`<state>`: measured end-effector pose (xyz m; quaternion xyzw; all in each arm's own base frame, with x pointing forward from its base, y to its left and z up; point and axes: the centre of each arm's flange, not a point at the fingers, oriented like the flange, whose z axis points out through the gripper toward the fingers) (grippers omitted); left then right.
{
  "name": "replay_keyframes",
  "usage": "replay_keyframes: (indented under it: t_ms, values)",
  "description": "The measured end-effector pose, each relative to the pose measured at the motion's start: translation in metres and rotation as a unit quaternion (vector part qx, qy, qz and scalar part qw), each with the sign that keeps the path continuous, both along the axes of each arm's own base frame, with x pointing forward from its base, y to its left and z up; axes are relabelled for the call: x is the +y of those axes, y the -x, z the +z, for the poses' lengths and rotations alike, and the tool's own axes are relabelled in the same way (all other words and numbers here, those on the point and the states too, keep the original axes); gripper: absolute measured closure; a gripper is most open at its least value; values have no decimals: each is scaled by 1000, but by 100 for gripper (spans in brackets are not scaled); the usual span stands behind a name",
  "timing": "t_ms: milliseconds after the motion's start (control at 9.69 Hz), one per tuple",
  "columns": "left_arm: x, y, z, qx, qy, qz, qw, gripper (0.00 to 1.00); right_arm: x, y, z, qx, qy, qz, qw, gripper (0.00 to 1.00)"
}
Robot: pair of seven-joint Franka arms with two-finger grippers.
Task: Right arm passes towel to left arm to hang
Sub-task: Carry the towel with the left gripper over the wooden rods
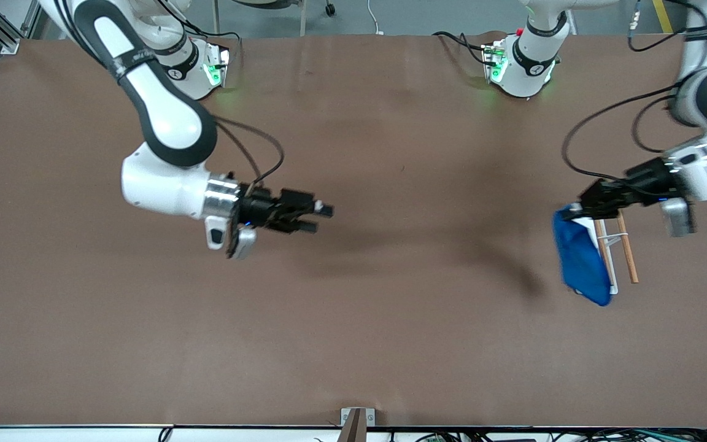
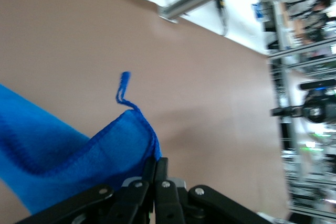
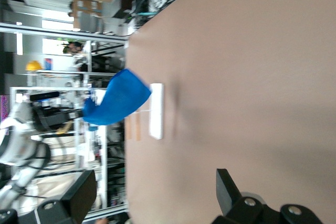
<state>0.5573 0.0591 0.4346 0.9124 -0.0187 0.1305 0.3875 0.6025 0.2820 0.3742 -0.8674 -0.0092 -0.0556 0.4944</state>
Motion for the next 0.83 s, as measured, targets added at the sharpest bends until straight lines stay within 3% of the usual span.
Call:
replay_keyframes:
  t_ms: [310, 516, 619, 825]
  values:
    - [108, 13, -12, -16, -66, 30, 997, 98, -89, -32, -18, -47, 137, 9, 989, 0]
    - [167, 22, -30, -26, -95, 46, 994, 98, -145, -45, -16, -63, 252, 15, 966, 0]
    - [197, 27, -41, -18, -109, 64, 992, 98, -170, -48, -5, -55, 295, -2, 954, 0]
    - [238, 25, -55, -3, -137, 87, 987, 98, -231, -44, 23, -13, 372, -43, 927, 0]
